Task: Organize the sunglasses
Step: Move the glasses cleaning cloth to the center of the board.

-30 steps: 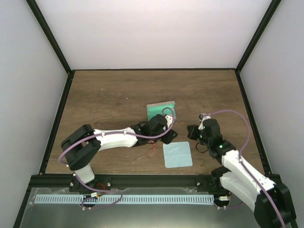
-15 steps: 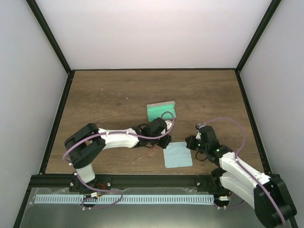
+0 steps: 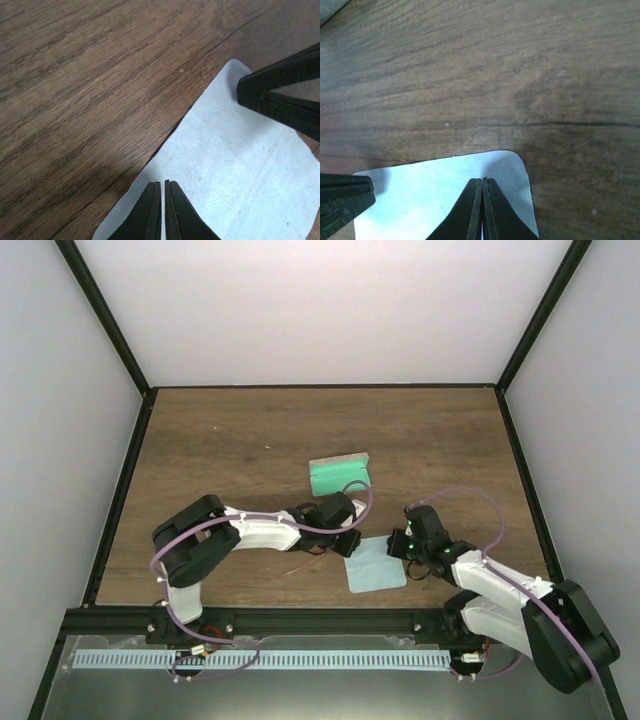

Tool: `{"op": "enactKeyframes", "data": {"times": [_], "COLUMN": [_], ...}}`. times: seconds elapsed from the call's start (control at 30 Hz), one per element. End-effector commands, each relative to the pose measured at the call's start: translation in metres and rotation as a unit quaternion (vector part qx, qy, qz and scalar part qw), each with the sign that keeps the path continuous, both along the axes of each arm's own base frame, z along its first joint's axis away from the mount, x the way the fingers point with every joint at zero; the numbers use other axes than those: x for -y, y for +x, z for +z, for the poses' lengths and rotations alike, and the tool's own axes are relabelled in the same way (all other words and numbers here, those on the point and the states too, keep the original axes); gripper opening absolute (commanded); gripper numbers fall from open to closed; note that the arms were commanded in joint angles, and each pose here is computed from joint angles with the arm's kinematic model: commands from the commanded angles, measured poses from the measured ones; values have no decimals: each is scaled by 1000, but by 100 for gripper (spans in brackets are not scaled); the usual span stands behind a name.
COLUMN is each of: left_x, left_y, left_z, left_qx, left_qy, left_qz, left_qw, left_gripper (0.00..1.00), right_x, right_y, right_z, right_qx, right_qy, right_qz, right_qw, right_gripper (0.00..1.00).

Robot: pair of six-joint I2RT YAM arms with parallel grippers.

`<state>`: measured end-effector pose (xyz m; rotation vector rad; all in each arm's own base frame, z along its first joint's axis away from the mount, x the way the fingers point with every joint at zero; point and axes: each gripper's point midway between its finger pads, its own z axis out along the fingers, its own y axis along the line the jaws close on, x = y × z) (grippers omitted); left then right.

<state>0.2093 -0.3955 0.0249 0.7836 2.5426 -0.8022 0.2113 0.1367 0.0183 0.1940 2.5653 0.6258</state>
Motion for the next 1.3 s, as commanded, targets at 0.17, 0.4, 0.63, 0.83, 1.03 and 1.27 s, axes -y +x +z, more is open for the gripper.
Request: {"op": "enactKeyframes", "data": {"times": [0.17, 0.4, 0.63, 0.83, 1.03, 1.27], "left_x": [-1, -7, -13, -23, -30, -37], "left_y": [-1, 6, 8, 18, 22, 26], "left_z": [-17, 16, 38, 47, 56, 69], "left_qx": [-22, 21, 40, 65, 79, 95], "left_qy": [25, 3, -12, -5, -10, -15], "left_qz": [9, 20, 30, 59, 75, 89], "left_qw": [999, 1000, 999, 996, 994, 991], "left_gripper": [7, 13, 22, 26, 26, 26], "right_x": [2, -9, -20, -25, -19, -5], "right_y": [25, 52, 70, 79, 75, 47], "right_z": [-4, 3, -6, 5, 51, 29], "right_qx": [-12, -11, -25, -3, 59, 33], "right_qy": [-62, -81, -89, -78, -60, -71], "right_qz": [-11, -4, 5, 2, -3, 4], "right_qw": [998, 997, 996, 997, 996, 997], "right_gripper": [3, 3, 3, 1, 3, 9]}}
